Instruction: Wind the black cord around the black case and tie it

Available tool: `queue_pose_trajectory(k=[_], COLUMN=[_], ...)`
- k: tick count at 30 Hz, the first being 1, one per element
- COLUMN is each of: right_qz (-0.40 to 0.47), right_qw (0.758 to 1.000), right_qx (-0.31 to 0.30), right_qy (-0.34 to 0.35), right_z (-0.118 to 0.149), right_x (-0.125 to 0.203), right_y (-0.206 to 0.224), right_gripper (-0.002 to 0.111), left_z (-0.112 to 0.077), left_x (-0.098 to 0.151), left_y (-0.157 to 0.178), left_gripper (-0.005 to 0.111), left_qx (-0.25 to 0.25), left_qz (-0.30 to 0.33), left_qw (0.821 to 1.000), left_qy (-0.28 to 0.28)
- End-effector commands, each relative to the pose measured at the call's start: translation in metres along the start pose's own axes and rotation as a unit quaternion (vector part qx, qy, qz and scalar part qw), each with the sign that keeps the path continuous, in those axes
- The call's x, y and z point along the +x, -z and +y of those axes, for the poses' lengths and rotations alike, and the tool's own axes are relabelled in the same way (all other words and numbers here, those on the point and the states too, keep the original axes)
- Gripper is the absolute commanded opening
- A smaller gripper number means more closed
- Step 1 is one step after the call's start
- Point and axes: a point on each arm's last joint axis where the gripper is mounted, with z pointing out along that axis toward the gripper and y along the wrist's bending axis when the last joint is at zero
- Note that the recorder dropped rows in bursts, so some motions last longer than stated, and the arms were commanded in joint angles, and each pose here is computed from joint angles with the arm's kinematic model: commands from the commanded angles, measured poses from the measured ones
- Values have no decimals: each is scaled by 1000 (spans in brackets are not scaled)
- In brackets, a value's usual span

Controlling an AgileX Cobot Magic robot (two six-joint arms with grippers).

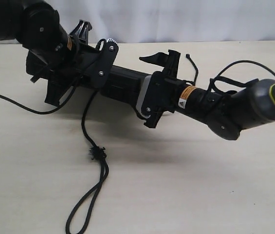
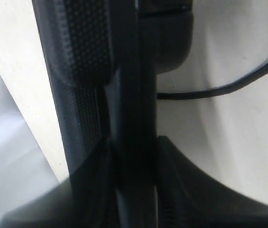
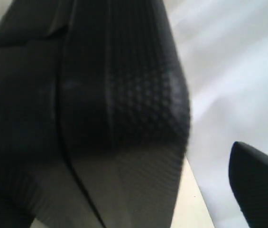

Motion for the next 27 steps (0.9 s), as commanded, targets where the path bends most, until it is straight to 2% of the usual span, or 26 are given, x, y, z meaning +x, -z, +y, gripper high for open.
queue_pose_trajectory(k=[1,6,9,11,14,15,18,21,24,26,27], right_qz=[-26,-30,-36,-30,-10,-3,-7,-12,9,30,40], right_qw=[999,999,999,999,1000,999,998,993,994,994,992], right_qx=[7,-5,-10,-10,3,4,21,66,71,62,59], right_qy=[17,18,21,12,-21,-39,-56,-94,-88,-87,-102], right_z=[-1,7,12,14,11,9,-3,-30,-50,-64,-73], right_x=[-1,-4,-7,-8,-7,-7,-15,-31,-43,-52,-59], right_y=[-10,-19,-27,-29,-30,-29,-24,-13,-4,3,10], right_gripper=[92,72,60,45,11,4,4,4,4,4,4], left_z=[9,11,13,13,12,13,18,24,24,18,13], left_x=[-1,-4,-7,-7,-7,-7,-6,2,10,14,17], left_y=[10,11,11,11,11,11,22,63,100,114,115], left_gripper=[0,1,10,19,37,48,64,65,65,64,64], left_qx=[-37,-51,-58,-59,-56,-57,-83,-132,-166,-154,-130], left_qz=[-12,-32,-44,-45,-45,-47,-55,-65,-77,-69,-53], left_qw=[999,998,997,997,997,996,991,978,962,960,964], left_qy=[5,24,35,36,38,51,92,148,202,223,225])
